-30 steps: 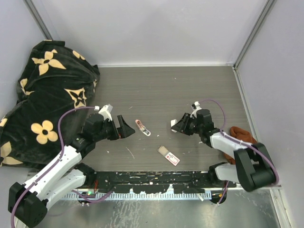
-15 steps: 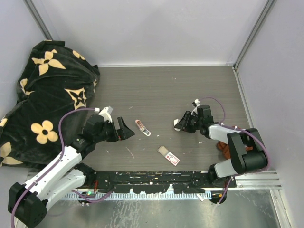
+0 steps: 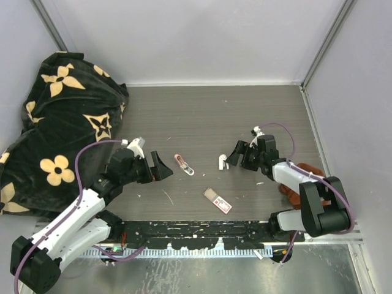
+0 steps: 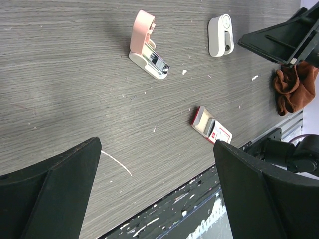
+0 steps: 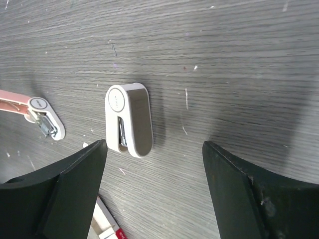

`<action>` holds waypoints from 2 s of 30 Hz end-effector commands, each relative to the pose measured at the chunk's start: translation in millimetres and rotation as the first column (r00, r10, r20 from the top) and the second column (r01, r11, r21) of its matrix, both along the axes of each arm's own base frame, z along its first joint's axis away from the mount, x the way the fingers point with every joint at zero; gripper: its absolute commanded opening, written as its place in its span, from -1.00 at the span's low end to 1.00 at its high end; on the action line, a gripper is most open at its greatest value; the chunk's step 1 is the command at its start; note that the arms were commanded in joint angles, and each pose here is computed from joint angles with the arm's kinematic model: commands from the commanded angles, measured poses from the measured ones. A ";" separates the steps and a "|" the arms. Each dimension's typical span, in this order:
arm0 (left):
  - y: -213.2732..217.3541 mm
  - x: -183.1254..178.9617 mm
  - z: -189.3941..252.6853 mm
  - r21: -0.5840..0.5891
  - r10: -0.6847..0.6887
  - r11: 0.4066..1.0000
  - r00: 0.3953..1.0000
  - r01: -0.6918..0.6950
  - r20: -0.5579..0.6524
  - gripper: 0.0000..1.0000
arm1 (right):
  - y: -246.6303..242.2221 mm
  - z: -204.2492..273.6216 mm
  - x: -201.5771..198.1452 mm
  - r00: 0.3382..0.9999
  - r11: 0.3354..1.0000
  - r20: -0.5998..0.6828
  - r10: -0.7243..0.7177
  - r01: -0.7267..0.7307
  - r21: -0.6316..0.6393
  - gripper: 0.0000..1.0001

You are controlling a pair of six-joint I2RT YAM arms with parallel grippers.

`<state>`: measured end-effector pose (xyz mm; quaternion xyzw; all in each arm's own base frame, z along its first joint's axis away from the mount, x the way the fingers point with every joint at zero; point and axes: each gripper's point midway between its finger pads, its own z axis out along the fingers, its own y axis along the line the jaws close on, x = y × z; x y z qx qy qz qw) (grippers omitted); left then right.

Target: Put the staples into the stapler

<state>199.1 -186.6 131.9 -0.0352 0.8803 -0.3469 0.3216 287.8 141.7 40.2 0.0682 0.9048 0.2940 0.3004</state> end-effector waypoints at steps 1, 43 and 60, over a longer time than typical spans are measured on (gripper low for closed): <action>1.0 10.4 10.2 -0.003 0.016 1.000 0.998 -0.015 0.055 0.96 | -20.5 24.4 12.7 0.993 0.993 0.112 -0.029 0.041 -0.110 0.67; -63.9 115.7 -33.3 0.162 -0.297 0.951 0.925 0.264 0.238 -0.04 | 142.4 52.9 -32.3 0.807 0.913 0.428 0.407 -0.376 -0.161 0.45; -69.9 106.3 -37.7 0.175 -0.326 0.941 0.918 0.291 0.226 -0.14 | 199.7 18.1 -3.8 0.672 0.821 0.473 0.569 -0.430 -0.376 -0.02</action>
